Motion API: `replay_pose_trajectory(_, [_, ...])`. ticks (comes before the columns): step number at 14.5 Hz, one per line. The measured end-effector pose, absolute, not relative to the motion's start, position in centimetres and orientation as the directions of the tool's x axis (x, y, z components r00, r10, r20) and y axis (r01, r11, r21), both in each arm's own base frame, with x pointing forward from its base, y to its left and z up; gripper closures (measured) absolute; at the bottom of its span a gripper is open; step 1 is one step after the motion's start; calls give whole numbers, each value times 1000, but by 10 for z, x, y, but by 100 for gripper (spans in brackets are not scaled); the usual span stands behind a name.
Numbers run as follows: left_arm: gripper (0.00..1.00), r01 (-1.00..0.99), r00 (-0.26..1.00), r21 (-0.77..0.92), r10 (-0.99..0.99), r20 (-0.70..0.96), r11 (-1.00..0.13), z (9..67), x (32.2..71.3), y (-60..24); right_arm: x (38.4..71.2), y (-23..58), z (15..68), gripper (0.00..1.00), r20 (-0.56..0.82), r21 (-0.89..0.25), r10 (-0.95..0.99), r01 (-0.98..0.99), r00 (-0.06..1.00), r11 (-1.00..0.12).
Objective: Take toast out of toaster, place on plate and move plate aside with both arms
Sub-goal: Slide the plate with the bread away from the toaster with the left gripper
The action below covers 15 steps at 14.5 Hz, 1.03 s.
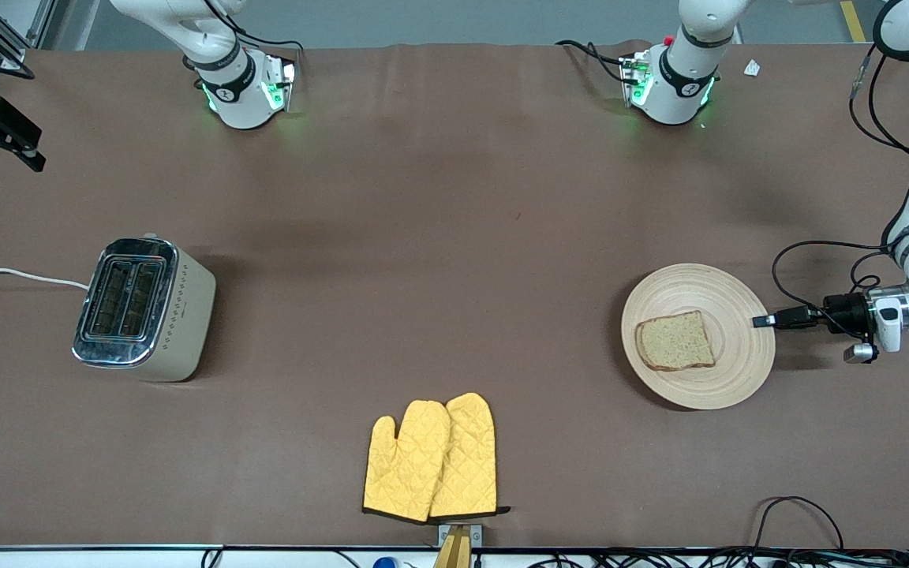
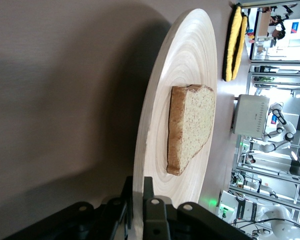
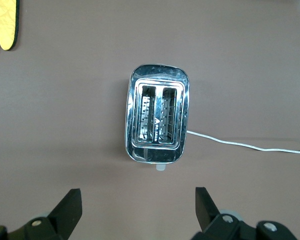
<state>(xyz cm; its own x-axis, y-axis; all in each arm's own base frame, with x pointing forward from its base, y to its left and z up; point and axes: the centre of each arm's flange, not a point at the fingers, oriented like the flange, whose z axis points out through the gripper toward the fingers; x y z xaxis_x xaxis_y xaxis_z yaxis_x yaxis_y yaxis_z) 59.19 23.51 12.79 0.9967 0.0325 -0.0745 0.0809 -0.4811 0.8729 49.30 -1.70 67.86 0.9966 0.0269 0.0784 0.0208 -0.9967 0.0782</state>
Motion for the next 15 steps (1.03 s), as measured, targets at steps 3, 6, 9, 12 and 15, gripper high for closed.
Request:
replay_pose_trajectory(3, [65, 75, 997, 867, 48, -59, -492, 134, 595, 247, 492, -17, 678, 0, 72, 76, 18, 13, 997, -997])
replay_pose_trajectory(6, [35, 68, 997, 851, 61, -43, -521, 156, 606, 257, 492, -17, 678, 0, 71, 76, 15, 10, 997, -997])
replay_pose_trajectory(9, [6, 67, 998, 768, 50, -46, -637, 237, 635, 258, 492, -17, 678, 0, 70, 76, 15, 10, 997, -997])
replay_pose_trajectory(12, [0, 75, 997, 648, 50, -57, -758, 348, 662, 208, 492, -17, 678, 0, 70, 76, 15, 10, 997, -997])
replay_pose_trajectory(15, [0, 89, 996, 455, 73, -54, -886, 451, 671, 122, 492, -17, 678, 0, 71, 76, 15, 10, 997, -997])
